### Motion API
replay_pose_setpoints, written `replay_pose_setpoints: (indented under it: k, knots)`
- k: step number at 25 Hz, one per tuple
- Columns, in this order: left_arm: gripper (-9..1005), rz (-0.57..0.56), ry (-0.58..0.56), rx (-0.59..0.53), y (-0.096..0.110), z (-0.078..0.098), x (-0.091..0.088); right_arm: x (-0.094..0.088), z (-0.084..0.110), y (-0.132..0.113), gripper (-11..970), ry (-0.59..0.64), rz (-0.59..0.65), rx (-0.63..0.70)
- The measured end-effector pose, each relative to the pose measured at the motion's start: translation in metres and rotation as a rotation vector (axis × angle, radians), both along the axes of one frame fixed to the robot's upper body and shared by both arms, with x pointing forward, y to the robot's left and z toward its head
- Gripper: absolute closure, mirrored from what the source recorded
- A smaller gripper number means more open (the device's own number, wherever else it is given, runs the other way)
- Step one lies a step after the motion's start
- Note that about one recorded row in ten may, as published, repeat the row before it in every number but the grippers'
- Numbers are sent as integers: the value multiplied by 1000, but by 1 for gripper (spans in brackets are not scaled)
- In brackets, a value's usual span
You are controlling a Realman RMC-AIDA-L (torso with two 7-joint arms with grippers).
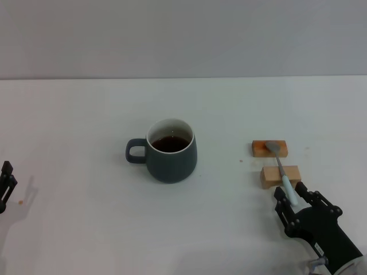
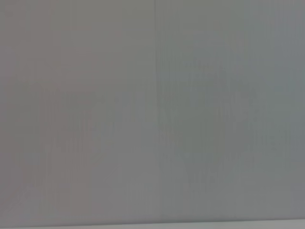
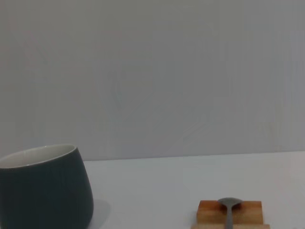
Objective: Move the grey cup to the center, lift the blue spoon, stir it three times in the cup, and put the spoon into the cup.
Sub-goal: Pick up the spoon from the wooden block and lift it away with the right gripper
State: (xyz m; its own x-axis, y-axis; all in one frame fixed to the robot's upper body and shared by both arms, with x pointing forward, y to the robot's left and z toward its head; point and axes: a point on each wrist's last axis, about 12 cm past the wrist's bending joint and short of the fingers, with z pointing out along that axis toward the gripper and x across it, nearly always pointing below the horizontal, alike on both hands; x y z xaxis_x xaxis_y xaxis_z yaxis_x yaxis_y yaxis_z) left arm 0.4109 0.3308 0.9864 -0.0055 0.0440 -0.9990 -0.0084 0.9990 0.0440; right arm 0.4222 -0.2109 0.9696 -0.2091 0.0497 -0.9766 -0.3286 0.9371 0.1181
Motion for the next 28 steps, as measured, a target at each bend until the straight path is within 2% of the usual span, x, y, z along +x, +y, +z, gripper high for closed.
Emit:
replay_pose_setpoints:
  k: [8,28]
  knots:
    - [137,2,0,-1,0,0,1,1,0,0,512,-1,3,-2]
    - [137,2,-1,-2,0,0,2,3,1,0,517,-7,2,-1]
